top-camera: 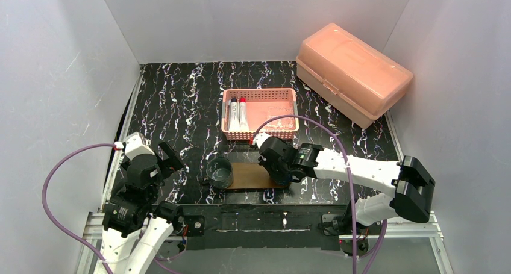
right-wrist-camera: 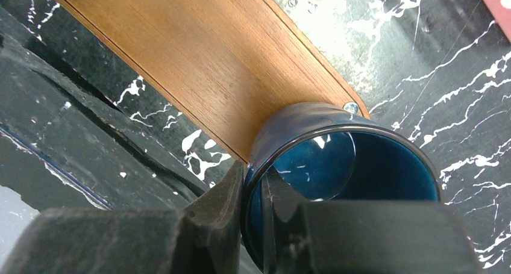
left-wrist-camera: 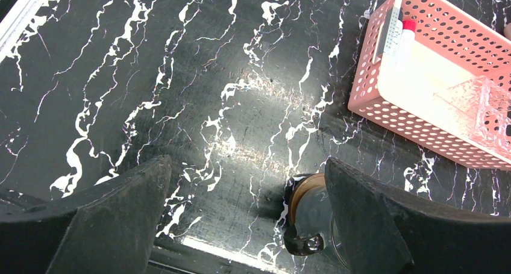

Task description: Prepare toiletry sets of a toothbrush and toothpaste on the tray

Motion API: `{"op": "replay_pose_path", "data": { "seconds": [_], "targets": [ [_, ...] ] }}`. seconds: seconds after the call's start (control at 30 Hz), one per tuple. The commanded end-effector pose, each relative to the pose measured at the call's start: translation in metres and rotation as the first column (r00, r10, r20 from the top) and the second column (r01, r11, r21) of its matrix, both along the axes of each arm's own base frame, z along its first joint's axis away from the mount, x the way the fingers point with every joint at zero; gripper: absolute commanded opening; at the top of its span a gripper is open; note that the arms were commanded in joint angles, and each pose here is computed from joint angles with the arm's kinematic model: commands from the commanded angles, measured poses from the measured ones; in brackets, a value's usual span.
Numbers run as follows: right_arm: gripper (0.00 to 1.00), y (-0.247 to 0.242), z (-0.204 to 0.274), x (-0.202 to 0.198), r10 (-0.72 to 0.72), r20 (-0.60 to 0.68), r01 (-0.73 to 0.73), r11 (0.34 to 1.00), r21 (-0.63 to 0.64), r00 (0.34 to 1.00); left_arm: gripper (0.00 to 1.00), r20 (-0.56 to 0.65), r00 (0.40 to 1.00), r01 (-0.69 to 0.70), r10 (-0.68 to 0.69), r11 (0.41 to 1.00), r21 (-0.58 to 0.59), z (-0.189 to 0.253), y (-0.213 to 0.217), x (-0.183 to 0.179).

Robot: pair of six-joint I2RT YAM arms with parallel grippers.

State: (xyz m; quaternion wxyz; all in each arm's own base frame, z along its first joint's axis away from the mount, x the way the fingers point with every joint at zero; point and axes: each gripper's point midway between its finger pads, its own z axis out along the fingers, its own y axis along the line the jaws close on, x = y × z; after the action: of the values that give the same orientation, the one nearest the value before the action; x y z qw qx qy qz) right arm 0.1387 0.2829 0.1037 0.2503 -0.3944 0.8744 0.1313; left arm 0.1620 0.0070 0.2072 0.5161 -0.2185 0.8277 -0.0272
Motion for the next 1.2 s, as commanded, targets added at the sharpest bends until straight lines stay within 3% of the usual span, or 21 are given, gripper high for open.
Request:
{"op": "replay_pose_path", "data": {
  "seconds": [0.0,0.3,0.6,1.17],
  "targets": [
    [0.01,0.003,0.004,0.004,-0.018,0.029,0.018,1.0,0.016,0.999,0.99,-0.002,1.0,-0.013,0.013,1.0,0.016,0.001,0.003,0.001],
    [0.01,0.003,-0.002,0.001,-0.023,0.026,0.022,1.0,0.005,0.999,0.99,-0.003,1.0,-0.012,0.012,1.0,0.015,0.001,0.003,0.001],
    [0.39,0.006,0.014,0.005,-0.045,0.067,0.044,0.999,0.019,0.997,0.99,-0.005,1.0,-0.011,0.011,1.0,0.015,0.0,0.003,0.001],
    [0.46,0.006,0.088,0.039,-0.131,0.251,0.112,0.99,0.088,0.959,0.99,-0.007,1.0,-0.008,0.008,1.0,0.015,0.0,0.002,0.001]
  ]
}}
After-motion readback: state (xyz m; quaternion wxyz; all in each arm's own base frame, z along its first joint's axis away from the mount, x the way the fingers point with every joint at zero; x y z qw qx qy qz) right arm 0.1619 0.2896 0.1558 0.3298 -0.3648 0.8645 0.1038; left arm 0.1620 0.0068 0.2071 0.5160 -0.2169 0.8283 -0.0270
